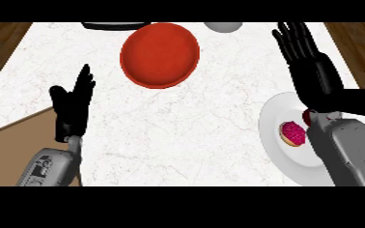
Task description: Pick the cupcake from the plate and place it in the bowl
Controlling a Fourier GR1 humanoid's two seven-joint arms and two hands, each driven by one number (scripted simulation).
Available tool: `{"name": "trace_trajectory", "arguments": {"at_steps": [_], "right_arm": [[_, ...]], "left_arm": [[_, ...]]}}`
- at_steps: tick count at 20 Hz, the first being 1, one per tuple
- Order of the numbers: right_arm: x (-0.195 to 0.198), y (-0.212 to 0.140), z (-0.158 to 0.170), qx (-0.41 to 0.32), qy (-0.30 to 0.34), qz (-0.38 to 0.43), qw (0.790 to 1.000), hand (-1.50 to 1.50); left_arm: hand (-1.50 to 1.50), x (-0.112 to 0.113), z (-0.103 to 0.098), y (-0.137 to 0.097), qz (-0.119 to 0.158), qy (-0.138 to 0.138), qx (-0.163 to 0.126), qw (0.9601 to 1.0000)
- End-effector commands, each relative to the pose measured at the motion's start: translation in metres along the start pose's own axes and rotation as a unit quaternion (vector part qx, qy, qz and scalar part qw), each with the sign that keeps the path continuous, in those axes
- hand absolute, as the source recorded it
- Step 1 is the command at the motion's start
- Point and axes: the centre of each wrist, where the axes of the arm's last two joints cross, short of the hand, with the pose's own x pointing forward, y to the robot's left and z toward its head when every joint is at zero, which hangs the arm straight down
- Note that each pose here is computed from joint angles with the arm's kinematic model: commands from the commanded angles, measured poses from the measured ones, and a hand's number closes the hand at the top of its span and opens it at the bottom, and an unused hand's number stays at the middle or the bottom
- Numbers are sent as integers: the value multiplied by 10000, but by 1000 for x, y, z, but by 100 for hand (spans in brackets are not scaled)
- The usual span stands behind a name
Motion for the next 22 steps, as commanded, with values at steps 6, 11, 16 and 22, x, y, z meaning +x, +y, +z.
{"name": "trace_trajectory", "arguments": {"at_steps": [6,11,16,22], "right_arm": [[0,-94,76,-106,1399,2279,9635,150],[-30,-83,152,-1680,1503,3089,9240,-150],[5,-59,158,-215,1283,3659,9215,-150],[40,-76,147,-203,2373,5399,8073,-150]], "left_arm": [[0,20,18,-23,794,-600,-1714,9802],[0,5,34,-33,1096,-424,-2137,9698],[0,11,36,-32,1175,-444,-2286,9654],[0,-2,32,-22,1092,-399,-2361,9648]]}}
